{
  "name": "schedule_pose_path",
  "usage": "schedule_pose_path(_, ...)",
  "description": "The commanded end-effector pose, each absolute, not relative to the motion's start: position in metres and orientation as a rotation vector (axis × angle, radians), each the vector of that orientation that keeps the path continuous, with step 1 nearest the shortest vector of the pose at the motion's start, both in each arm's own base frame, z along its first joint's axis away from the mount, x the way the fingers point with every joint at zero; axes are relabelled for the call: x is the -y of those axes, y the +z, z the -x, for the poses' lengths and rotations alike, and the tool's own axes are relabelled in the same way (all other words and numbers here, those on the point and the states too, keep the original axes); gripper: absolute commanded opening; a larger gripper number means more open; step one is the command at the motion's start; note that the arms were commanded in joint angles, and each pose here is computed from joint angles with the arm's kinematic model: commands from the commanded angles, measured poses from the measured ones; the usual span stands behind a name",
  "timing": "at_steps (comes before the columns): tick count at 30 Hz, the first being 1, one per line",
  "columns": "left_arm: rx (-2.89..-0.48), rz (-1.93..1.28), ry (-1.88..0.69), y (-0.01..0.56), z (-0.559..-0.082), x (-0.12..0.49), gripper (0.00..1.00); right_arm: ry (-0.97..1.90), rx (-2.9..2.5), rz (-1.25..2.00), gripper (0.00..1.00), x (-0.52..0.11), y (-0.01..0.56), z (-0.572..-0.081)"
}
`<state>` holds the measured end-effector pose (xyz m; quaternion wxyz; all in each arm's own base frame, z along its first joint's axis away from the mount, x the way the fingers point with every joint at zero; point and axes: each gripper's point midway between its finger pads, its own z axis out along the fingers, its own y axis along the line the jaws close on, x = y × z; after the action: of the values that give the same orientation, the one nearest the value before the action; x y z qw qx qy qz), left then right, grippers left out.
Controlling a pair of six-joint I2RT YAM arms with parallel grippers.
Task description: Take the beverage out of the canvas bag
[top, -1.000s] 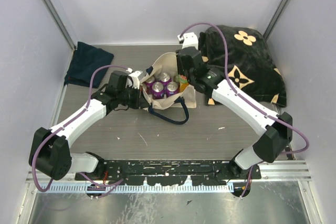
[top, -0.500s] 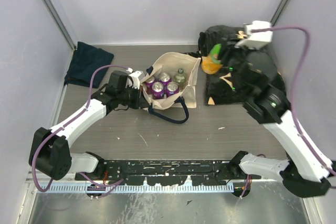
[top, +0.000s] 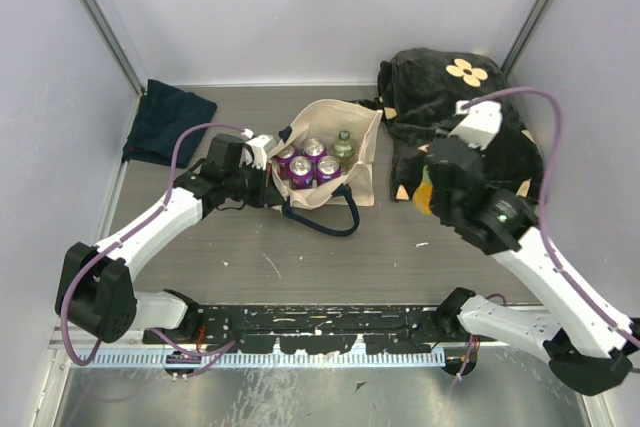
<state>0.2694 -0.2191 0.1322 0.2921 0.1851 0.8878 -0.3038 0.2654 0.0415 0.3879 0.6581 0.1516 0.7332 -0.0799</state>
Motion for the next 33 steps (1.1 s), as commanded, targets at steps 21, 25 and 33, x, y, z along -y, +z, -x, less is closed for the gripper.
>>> schedule_pose_path(21, -2.511, -0.458, -0.736, 0.113, -0.253, 0.204, 0.01, -0.156, -1.768, -0.453, 0.01, -0.057, 0.239, -0.295)
schedule_pose_path(25, -2.510, -0.457, -0.737, 0.113, -0.253, 0.204, 0.01, -0.161, -1.791, -0.452, 0.04, -0.056, 0.228, -0.294)
schedule_pose_path(33, -2.513, -0.459, -0.737, 0.112, -0.250, 0.202, 0.02, -0.195, -1.831, -0.454, 1.00, -0.054, 0.225, -0.290)
